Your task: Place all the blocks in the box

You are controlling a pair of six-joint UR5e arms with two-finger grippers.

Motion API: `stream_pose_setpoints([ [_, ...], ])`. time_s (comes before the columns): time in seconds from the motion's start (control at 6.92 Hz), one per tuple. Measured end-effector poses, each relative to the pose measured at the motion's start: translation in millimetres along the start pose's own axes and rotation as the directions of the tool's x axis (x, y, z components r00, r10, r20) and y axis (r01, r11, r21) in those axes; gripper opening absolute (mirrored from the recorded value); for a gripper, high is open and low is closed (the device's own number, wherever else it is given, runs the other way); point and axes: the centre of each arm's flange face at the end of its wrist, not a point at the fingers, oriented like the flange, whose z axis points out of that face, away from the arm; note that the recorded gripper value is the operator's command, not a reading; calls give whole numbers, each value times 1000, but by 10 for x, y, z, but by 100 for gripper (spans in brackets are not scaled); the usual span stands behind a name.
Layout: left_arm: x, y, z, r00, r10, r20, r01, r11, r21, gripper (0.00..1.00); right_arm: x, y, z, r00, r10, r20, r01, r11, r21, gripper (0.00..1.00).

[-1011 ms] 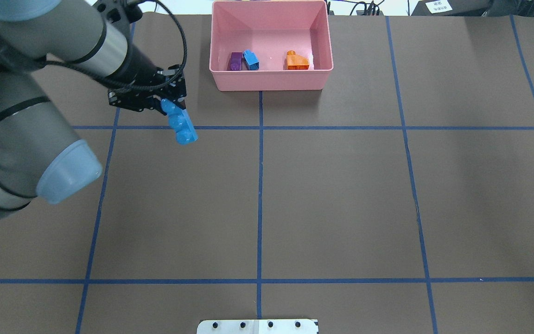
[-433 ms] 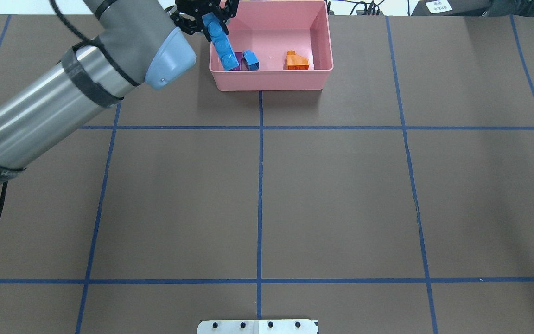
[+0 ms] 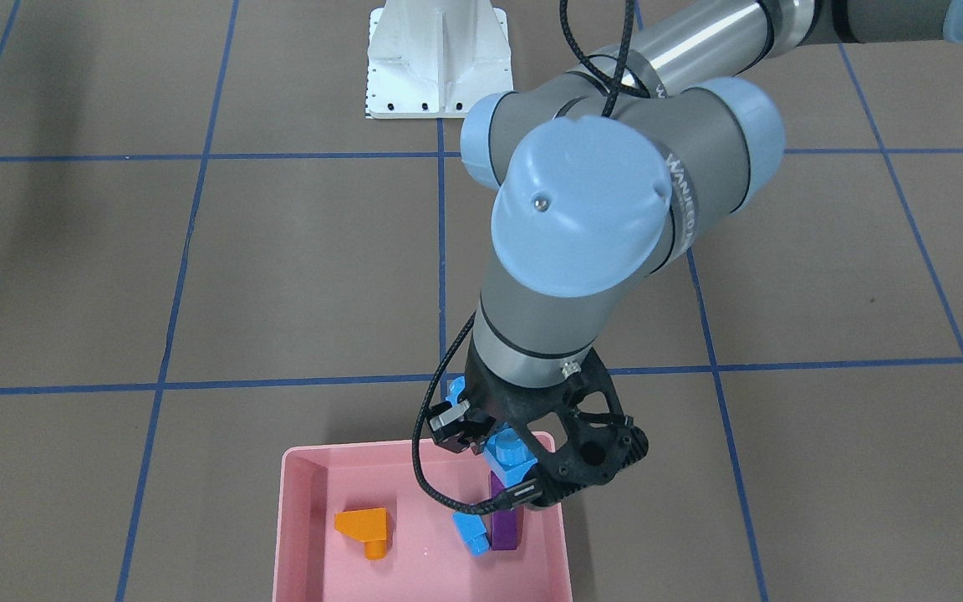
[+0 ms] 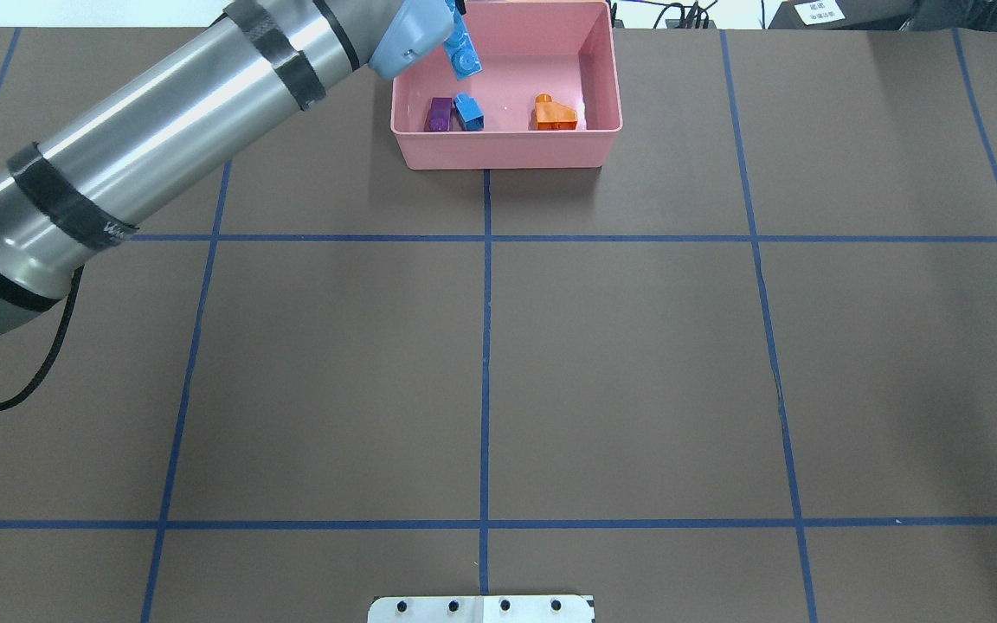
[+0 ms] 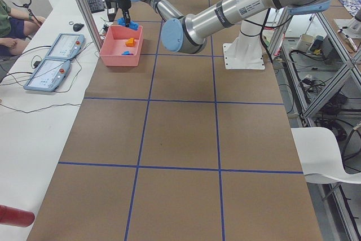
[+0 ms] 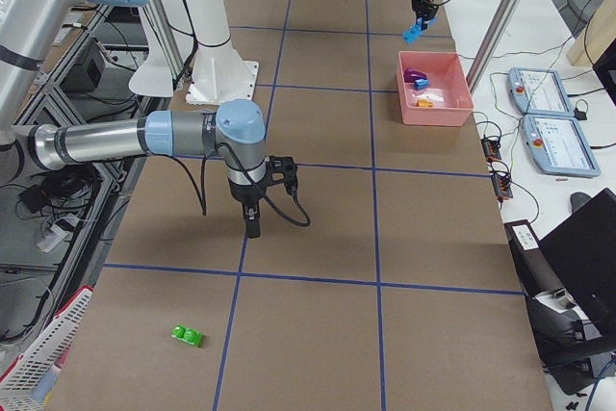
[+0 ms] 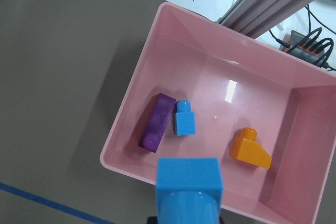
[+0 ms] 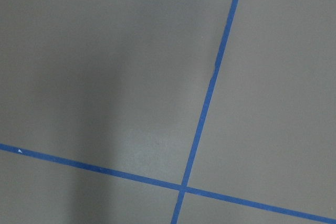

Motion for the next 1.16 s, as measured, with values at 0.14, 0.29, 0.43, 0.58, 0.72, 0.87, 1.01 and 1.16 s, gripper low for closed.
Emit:
stream_pose_setpoints([
  [0.14, 133, -96, 168, 1000, -10, 9, 10, 999, 32, 0, 107, 120, 64, 1000, 2, 4, -2, 1000, -12, 99],
  [0.29, 241, -104, 337, 1000, -26, 5, 26, 998, 65, 14, 173, 231, 123, 1000, 9, 6, -8, 1000, -23, 99],
  [0.43, 318, -31, 482, 999, -42, -7, 43, 995, 89, 55, 217, 333, 182, 1000, 10, 7, -10, 1000, -27, 99],
  [0.58, 390, 81, 572, 999, -46, -17, 48, 994, 101, 86, 270, 422, 267, 1000, 9, 8, -8, 1000, -26, 99],
  [0.72, 447, 184, 628, 999, -38, -27, 41, 994, 102, 100, 335, 499, 370, 1000, 7, 8, -6, 1000, -23, 99],
  [0.87, 481, 249, 652, 999, -26, -33, 29, 995, 99, 100, 403, 562, 472, 1000, 7, 7, -7, 1000, -18, 99],
  [1.01, 496, 272, 645, 999, -10, -36, 13, 995, 97, 100, 446, 605, 539, 1000, 11, 7, -11, 1000, -15, 100],
  [1.16, 508, 281, 579, 999, 18, -45, -14, 996, 85, 100, 463, 653, 578, 1000, 19, 8, -19, 1000, -18, 100],
])
